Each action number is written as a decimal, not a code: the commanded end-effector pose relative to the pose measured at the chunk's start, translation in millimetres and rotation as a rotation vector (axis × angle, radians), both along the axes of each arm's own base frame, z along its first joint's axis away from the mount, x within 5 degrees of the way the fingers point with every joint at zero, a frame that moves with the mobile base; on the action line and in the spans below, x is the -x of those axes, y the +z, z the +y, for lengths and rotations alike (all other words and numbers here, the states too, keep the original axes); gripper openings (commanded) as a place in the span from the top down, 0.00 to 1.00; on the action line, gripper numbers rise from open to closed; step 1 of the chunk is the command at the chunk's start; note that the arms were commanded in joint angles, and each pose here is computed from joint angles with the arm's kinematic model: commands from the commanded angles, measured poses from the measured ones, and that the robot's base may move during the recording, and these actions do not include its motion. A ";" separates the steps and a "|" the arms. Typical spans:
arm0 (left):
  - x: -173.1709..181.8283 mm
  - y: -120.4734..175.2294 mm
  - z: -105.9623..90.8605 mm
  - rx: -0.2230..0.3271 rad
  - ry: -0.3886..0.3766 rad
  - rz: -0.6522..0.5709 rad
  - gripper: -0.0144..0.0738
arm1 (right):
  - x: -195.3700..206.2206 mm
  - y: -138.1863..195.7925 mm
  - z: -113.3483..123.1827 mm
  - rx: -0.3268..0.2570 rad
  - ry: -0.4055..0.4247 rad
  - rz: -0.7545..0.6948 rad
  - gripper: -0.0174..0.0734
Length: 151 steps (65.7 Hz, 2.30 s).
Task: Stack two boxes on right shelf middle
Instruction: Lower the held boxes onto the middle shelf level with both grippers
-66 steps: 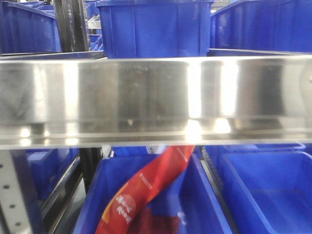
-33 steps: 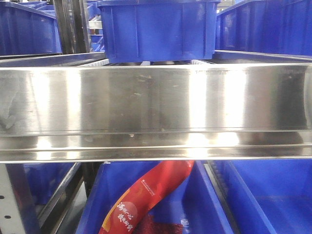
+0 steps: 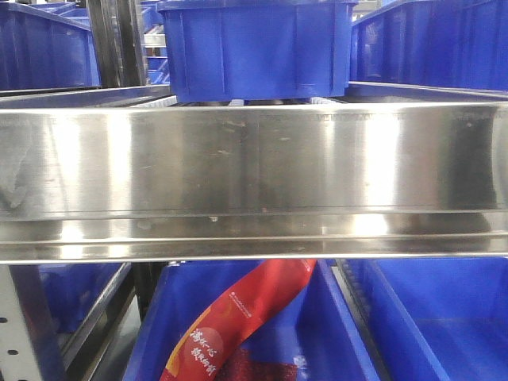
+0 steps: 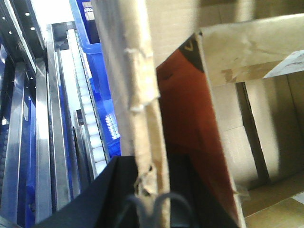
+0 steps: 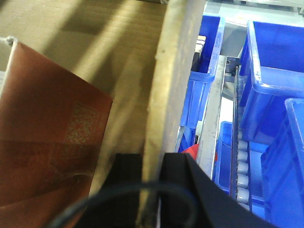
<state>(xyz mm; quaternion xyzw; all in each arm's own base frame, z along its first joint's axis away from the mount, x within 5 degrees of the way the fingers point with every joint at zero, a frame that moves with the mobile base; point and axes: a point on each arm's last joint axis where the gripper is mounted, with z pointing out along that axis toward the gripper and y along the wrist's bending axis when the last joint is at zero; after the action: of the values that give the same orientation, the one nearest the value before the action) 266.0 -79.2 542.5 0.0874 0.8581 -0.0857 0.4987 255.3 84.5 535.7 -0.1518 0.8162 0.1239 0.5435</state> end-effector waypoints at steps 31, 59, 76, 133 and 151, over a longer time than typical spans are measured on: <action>6.0 14.1 5.0 -0.002 0.021 -0.103 0.96 | 2.9 10.9 -6.0 0.006 -0.029 -0.089 0.98; 6.3 5.3 -2.0 0.034 -0.030 -0.008 0.96 | 3.5 0.7 -5.7 0.035 -0.021 -0.007 0.98; -13.2 -35.4 -28.6 -0.029 -0.088 0.132 0.96 | -11.8 -44.9 -0.9 0.078 -0.013 0.159 0.98; -26.5 -93.2 -34.1 -0.140 -0.073 0.313 0.15 | -47.0 -103.0 10.6 0.093 -0.009 0.327 0.18; -8.8 -75.7 -26.7 -0.122 -0.072 0.258 0.23 | -25.4 -80.9 4.6 0.058 -0.018 0.259 0.18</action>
<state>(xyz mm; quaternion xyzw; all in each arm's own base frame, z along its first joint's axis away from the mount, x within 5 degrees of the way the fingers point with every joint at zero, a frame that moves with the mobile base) 289.6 -108.8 452.2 0.1328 0.9246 -0.0522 0.3531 293.7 95.0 438.5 -0.1485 0.8970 0.1153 0.4001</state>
